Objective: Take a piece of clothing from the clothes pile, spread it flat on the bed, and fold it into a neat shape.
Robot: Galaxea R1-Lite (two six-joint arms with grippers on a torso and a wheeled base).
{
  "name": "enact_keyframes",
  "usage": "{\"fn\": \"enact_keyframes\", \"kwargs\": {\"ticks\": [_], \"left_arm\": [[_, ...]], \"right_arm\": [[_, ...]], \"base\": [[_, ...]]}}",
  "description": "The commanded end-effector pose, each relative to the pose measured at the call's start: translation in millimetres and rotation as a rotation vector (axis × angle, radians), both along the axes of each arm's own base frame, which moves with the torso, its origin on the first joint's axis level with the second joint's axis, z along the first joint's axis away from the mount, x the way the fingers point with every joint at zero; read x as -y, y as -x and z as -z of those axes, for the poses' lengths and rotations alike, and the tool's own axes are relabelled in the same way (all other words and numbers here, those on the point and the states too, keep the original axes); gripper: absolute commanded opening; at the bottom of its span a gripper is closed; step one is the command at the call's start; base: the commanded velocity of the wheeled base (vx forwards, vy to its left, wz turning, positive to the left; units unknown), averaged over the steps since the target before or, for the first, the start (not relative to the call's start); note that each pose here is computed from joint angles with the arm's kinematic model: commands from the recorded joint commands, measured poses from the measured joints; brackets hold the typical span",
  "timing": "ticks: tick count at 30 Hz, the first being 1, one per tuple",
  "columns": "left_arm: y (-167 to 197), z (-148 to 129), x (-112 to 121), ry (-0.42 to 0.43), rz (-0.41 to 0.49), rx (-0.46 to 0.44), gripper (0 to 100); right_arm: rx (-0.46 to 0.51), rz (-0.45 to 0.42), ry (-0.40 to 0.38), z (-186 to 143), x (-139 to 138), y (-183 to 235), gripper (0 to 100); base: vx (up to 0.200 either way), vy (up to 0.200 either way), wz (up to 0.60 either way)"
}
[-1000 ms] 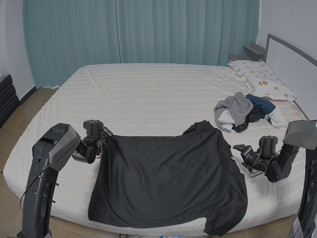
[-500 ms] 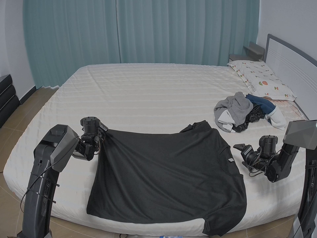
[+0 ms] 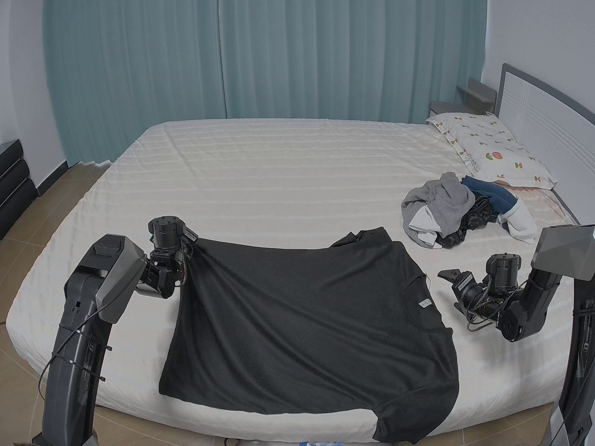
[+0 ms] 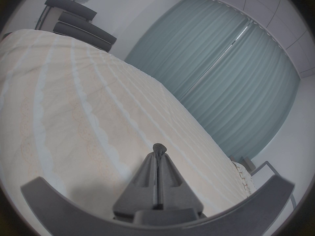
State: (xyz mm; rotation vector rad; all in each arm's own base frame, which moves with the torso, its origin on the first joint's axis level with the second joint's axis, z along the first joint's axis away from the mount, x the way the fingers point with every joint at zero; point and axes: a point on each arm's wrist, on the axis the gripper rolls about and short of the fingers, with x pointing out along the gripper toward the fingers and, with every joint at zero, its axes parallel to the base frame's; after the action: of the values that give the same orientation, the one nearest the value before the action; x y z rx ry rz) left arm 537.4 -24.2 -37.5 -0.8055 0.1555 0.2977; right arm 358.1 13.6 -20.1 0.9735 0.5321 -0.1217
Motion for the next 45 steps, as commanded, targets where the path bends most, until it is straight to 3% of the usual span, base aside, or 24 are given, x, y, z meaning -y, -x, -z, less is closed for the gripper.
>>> {"fn": "enact_keyframes", "kwargs": {"ticks": [1,13,14,21,24,29,33,41,45], "left_arm": [[-2,4,-3,-0.003,-0.017,-0.002,0],[1,6,-1,-0.003,-0.013,-0.03,0],[1,6,-1,-0.001,-0.013,-0.027,100],[3,-3,-3,0.044,-0.031,-0.003,100],[21,-25,-12,0.098,-0.038,-0.028,100],[47,-47,-15,0.151,0.029,-0.051,100],[80,-72,-16,0.21,0.154,-0.046,100],[96,-78,-13,0.26,0.175,-0.079,100],[125,-66,-13,0.274,0.169,-0.159,100]], "right_arm": [[0.0,-0.002,0.0,0,0,0,100],[-0.002,-0.002,0.001,1,0,0,100],[-0.002,-0.002,0.0,1,0,0,100],[0.0,-0.008,0.0,-4,-2,4,100],[0.0,-0.008,0.0,-5,-2,5,100],[-0.002,-0.008,0.0,-7,-2,8,100],[-0.002,-0.013,0.0,-11,-3,13,100],[0.036,-0.019,0.002,-27,-4,13,100],[0.016,-0.056,0.043,-32,-13,11,100]], "base": [[0.0,0.0,0.0],[0.0,0.0,0.0],[0.0,0.0,0.0],[0.0,0.0,0.0],[0.0,0.0,0.0],[0.0,0.0,0.0],[0.0,0.0,0.0],[-0.05,0.0,0.0],[-0.2,0.0,0.0]]}}
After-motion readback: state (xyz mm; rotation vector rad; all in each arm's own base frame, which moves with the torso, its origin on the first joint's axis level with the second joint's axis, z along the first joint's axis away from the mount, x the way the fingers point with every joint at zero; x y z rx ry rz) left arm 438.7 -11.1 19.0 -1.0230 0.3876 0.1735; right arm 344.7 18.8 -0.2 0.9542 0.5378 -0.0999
